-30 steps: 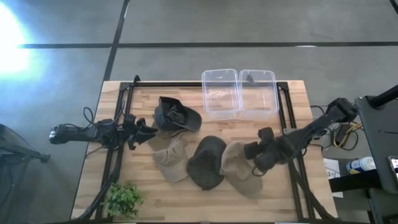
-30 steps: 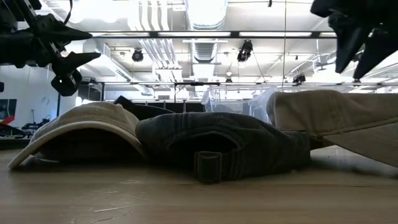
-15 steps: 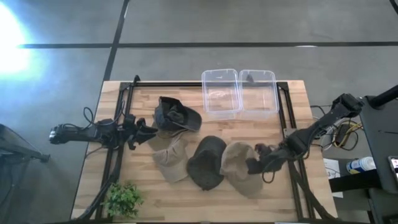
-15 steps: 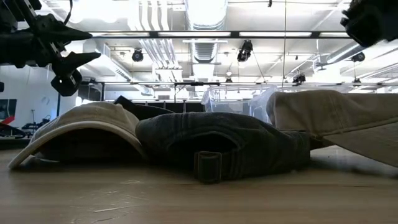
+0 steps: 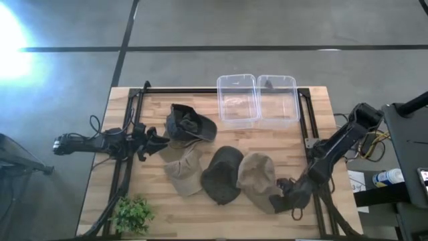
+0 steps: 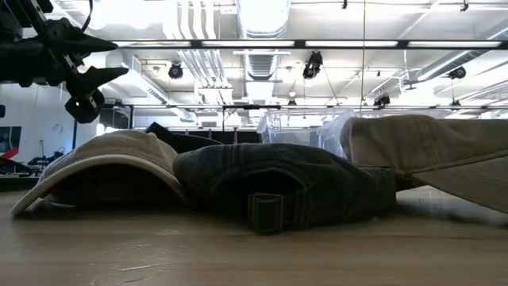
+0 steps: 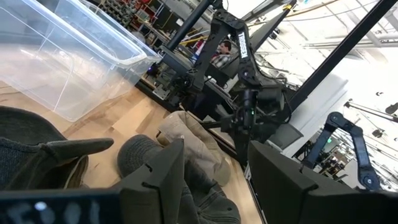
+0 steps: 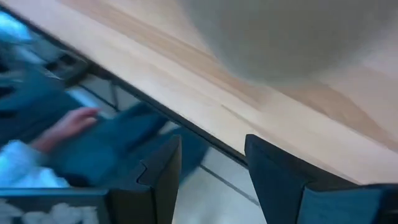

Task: Pick & Place hat
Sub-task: Put the bottom right brown cap into the right transparent bin

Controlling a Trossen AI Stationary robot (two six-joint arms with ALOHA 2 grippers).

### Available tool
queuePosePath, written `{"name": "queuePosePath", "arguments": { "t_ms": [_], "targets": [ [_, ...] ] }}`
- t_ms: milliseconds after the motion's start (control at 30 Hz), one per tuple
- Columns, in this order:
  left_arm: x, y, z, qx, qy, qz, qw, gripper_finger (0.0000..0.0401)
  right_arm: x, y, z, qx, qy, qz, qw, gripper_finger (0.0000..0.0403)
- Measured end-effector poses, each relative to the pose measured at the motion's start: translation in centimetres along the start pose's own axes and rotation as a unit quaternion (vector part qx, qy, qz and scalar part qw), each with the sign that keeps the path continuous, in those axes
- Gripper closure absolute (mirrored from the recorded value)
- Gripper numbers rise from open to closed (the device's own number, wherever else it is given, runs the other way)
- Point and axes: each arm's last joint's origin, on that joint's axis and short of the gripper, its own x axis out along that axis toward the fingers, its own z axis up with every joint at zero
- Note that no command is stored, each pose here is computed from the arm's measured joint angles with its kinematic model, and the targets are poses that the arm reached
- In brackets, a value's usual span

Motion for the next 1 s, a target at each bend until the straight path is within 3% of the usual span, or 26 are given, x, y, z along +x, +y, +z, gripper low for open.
{"name": "queuePosePath", "arguments": {
  "t_ms": [133,367,667,1000],
  "targets": [
    [0.0,0.0,0.0,0.0,0.001,0.0,1.0,0.0229,1.5,-1.1,-1.0,-0.019,-0.001,-0.039,0.999,0.0229],
    [0.0,0.0,0.0,0.0,0.0,0.0,1.0,0.0229,3.5,-1.1,-2.4,-0.032,-0.019,-0.054,0.998,0.0229],
    [0.0,0.0,0.0,0.0,0.001,0.0,1.0,0.0229,4.5,-1.5,-2.4,-0.02,-0.167,0.015,0.986,0.0229],
    [0.0,0.1,-0.1,0.001,0.004,0.003,1.0,0.0229,3.8,-1.6,-1.5,-0.008,-0.271,0.065,0.96,0.0229]
  ]
}}
